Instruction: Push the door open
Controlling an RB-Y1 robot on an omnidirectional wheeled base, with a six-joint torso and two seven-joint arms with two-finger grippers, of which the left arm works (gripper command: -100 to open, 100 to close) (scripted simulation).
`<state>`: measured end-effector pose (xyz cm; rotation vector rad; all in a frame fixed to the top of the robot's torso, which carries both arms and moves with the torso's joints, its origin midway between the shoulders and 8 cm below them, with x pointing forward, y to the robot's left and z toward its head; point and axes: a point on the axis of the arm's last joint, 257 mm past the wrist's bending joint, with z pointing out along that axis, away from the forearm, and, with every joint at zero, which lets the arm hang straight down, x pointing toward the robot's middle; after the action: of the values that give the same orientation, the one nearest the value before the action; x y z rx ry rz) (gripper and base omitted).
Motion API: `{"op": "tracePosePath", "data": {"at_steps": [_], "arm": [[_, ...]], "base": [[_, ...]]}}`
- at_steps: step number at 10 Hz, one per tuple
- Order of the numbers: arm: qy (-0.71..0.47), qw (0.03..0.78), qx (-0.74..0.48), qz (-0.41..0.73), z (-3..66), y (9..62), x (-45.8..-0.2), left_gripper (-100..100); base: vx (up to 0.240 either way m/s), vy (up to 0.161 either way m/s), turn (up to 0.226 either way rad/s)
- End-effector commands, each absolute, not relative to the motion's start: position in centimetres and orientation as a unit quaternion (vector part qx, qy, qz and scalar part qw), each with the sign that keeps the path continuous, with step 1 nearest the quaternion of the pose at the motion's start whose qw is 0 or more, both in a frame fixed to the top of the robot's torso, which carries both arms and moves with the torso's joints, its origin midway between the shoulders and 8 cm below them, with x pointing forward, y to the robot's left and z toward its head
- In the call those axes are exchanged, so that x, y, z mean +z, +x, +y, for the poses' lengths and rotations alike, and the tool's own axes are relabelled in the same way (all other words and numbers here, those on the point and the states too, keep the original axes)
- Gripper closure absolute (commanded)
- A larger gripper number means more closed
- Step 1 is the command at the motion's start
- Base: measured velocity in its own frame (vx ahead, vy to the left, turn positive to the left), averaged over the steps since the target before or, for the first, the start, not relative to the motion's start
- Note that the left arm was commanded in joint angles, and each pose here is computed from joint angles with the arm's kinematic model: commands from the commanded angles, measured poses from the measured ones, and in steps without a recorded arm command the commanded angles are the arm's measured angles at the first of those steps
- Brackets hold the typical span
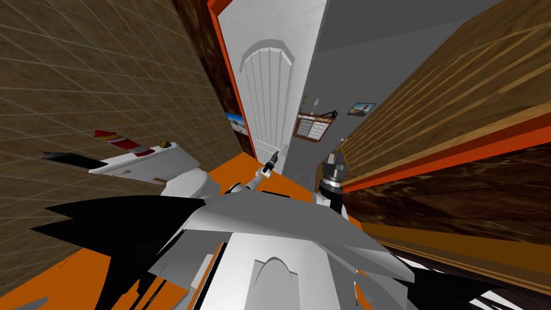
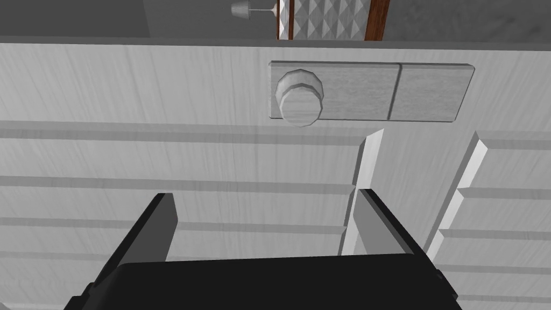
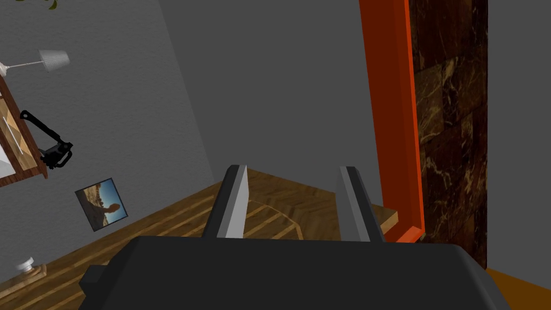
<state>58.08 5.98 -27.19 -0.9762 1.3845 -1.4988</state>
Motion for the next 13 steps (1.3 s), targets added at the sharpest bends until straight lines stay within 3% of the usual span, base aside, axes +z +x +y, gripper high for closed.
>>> {"op": "tracePosePath", "data": {"at_steps": [1, 7, 13], "arm": [[-0.392, 0.418, -0.596, 0.562, 5.3, 58.2, -27.8, -100], [-0.394, 0.398, -0.589, 0.583, 3.0, 58.6, -29.4, -100], [-0.393, 0.418, -0.569, 0.589, 6.6, 59.5, -29.9, -100]], "base": [[0.085, 0.045, -0.015], [0.082, 0.051, -0.015], [0.155, -0.059, -0.02]]}}
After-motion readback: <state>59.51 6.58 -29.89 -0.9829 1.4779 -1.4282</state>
